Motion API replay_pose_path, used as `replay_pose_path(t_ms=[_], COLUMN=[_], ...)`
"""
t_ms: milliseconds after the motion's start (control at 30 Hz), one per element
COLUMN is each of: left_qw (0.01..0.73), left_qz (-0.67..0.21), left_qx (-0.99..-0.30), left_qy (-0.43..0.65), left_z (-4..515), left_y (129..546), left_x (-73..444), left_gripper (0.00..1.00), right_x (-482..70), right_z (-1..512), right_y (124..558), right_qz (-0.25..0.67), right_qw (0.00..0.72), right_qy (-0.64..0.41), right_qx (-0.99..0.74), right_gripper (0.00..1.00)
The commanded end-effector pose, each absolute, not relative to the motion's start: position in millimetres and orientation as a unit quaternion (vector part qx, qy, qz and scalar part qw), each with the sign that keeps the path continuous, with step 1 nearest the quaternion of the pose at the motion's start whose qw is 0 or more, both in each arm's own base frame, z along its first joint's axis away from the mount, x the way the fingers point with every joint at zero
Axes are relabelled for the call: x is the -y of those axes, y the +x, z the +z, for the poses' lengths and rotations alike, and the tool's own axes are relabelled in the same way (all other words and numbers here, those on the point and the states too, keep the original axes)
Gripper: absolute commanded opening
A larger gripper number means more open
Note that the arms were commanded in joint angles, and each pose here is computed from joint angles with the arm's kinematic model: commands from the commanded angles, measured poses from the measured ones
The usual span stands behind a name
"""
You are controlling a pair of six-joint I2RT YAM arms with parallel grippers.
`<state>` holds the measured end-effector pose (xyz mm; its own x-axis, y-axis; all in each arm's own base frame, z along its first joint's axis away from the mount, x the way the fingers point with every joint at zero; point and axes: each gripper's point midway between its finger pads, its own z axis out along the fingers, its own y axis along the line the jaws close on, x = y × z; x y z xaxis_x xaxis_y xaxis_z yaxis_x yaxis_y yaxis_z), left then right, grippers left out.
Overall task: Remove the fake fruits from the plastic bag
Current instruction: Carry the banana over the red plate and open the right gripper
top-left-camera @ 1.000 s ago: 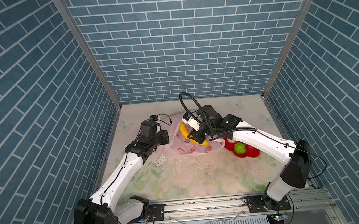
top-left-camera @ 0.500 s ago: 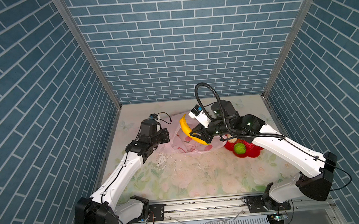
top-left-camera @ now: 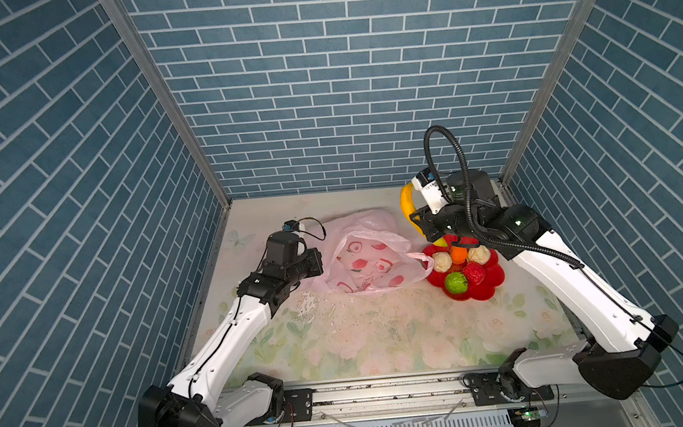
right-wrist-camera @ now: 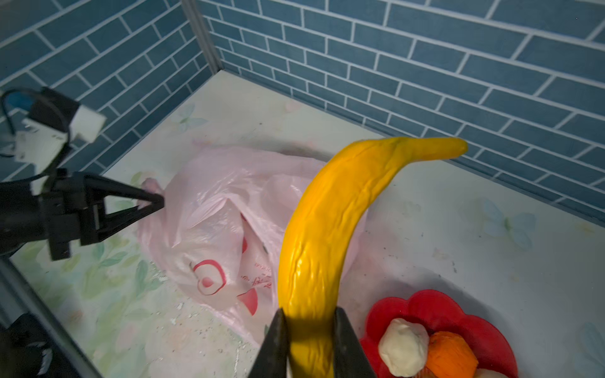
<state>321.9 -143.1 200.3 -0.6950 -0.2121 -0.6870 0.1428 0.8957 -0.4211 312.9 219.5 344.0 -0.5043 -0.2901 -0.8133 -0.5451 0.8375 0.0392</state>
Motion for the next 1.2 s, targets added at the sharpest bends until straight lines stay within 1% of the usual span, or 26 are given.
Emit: replay_pose_path(t_ms=[0,133,200,400,733,1167], left_qw=[0.384,0.384,0.384,0.381,0.378,0.369], left_qz=[-0.226,-0.225,-0.223,-0.214,-0.206,-0.207], left_qx=[-0.895,-0.895,-0.896,-0.9,-0.903,-0.906], left_qy=[-0.017,-0.01,-0.005,0.002,0.007,0.012], left_z=[198.0,201.9,203.7,204.6,202.6,195.6], left_y=[315.2,312.7,310.2,302.3,290.3,282.3], left_x=[142.7,143.4,142.8,139.1,133.5,133.8], left_gripper=[0.12,0.12,0.13,0.12,0.12,0.12], right_x=[-172.2,-142.0,-136.1,-115.1,-99.8,-84.4], right_z=[313.2,258.2,231.7,178.3,133.6,105.3], right_y=[325.3,333.3,333.5,341.8,343.2,337.7], right_qz=[0.097,0.074,0.08,0.064,0.022,-0.019], right_qw=[0.399,0.36,0.337,0.291,0.243,0.21], right_qy=[-0.173,-0.136,-0.136,-0.11,-0.106,-0.096], right_qx=[-0.895,-0.92,-0.928,-0.948,-0.964,-0.973], right_gripper=[0.0,0.0,0.0,0.0,0.0,0.0])
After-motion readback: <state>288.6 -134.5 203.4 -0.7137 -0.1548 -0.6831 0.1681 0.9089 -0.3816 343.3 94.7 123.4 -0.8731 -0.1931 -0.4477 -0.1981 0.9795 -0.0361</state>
